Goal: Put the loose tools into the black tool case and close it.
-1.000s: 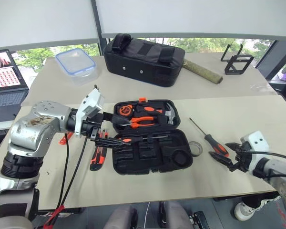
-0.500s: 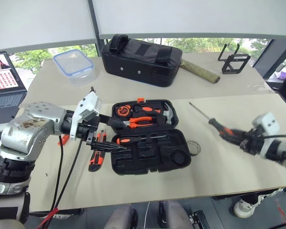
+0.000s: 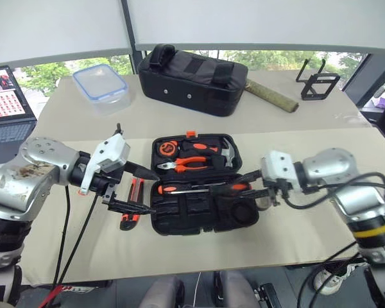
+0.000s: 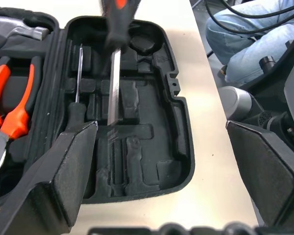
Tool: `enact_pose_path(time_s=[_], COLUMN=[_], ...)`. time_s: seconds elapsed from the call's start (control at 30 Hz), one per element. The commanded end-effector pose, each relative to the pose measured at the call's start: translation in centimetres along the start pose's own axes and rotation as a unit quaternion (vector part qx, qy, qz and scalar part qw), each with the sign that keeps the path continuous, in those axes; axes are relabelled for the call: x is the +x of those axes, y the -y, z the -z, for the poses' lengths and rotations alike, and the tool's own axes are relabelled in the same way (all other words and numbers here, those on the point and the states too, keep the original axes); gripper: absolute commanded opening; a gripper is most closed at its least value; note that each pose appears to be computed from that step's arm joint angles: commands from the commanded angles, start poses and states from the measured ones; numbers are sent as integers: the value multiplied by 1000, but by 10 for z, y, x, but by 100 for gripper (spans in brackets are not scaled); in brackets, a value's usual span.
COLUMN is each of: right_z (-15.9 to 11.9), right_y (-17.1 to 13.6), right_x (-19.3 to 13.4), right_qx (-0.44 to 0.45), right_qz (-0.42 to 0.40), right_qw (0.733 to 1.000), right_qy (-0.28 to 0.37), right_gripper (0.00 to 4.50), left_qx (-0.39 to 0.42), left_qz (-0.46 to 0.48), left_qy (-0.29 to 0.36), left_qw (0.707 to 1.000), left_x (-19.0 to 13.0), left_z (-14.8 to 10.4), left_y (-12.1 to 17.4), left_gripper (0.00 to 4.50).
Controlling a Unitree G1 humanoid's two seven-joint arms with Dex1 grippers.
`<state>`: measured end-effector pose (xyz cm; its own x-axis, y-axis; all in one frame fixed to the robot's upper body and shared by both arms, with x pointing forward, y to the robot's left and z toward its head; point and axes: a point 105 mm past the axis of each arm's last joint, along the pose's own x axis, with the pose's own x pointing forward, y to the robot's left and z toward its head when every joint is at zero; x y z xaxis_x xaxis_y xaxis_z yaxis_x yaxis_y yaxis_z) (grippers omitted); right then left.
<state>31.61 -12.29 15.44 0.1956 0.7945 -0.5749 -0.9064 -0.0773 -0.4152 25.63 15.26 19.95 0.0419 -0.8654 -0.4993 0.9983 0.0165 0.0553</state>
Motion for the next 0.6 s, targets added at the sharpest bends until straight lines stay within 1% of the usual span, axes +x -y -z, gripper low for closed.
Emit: enact_pose_path(time_s=[0.03, 0.17, 0.4, 0.43, 0.47, 0.6], right_z=[9, 16, 12, 10, 8, -10], right_y=[9, 2, 0, 0, 0, 5], right_x=[-6, -12, -11, -10, -8, -6], right_qx=[-29, -38, -27, -20, -16, 7], right_qz=[3, -18, -15, -11, -12, 2], right_qw=[999, 998, 999, 1000, 1000, 999], right_qy=[-31, -37, -25, -19, -12, 31], right_gripper=[101, 101, 101, 203, 228, 373], left_qx=[22, 21, 23, 24, 24, 26], left_qz=[-18, -31, -42, -42, -43, -42], left_qy=[7, 12, 13, 14, 15, 15], left_qw=[1000, 999, 999, 999, 999, 999], left_x=[-7, -9, -10, -10, -9, -9], left_z=[-12, -13, -13, -13, -14, -14], left_y=[0, -3, -7, -8, -9, -10], left_gripper=[450, 450, 450, 450, 450, 450])
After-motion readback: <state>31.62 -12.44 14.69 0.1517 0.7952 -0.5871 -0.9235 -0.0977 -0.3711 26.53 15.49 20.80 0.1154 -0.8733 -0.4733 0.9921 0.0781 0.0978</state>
